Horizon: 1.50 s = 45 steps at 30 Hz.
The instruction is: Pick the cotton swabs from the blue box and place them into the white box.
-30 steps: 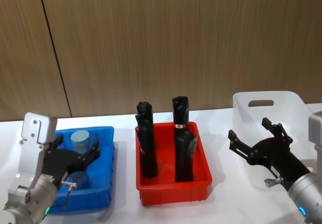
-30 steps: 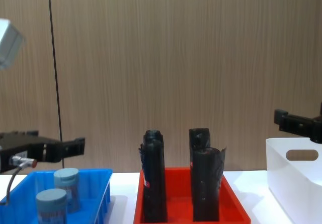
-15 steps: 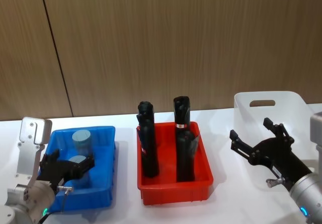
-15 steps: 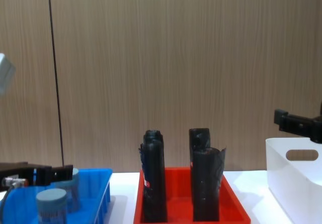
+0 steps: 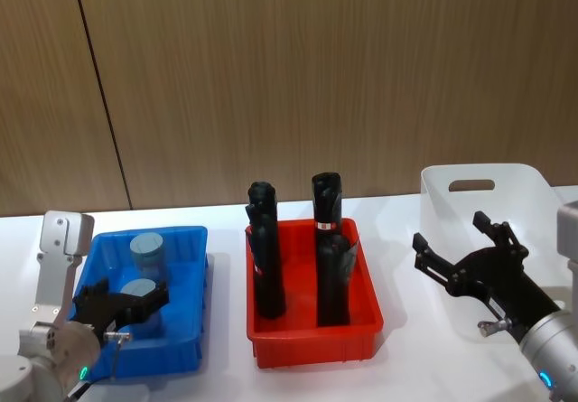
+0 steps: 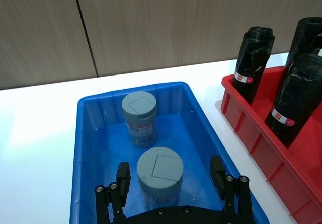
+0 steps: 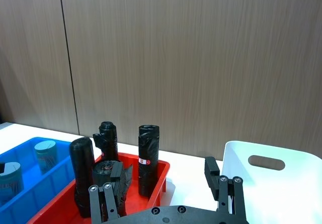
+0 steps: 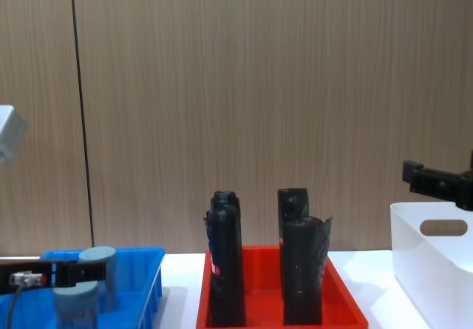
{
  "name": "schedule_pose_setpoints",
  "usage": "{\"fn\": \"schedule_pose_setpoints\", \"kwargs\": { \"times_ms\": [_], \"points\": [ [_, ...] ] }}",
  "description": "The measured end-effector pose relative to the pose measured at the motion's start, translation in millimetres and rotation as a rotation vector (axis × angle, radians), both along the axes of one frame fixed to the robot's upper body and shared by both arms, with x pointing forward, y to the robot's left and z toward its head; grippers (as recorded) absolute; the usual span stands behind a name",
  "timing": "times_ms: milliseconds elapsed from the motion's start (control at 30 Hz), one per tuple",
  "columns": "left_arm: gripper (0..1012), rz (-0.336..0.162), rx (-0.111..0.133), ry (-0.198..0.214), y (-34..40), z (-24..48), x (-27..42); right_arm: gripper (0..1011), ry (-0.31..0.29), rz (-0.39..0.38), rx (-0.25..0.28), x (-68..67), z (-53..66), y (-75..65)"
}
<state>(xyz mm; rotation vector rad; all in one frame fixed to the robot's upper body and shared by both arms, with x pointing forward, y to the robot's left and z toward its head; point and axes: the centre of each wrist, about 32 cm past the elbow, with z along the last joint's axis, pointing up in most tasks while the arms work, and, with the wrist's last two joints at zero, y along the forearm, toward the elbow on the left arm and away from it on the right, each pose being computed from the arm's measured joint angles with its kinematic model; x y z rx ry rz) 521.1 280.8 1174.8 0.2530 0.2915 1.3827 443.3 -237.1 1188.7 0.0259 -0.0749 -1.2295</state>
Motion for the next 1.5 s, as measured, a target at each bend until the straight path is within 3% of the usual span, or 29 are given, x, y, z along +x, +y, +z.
{"fn": "schedule_pose_setpoints", "kwargs": {
  "times_ms": [433, 1033, 1500],
  "points": [
    [1004, 0.008, -0.019, 0.049, 3.9, -4.5, 18.4, 1002, 0.0, 0.0, 0.0, 0.0, 0.0, 0.0],
    [1003, -0.019, -0.02, 0.104, 7.6, -12.7, 42.0, 1002, 0.0, 0.0, 0.0, 0.0, 0.0, 0.0],
    [672, -0.039, -0.019, 0.11, 7.9, -17.0, 49.6, 1002, 0.0, 0.0, 0.0, 0.0, 0.0, 0.0]
  ]
}}
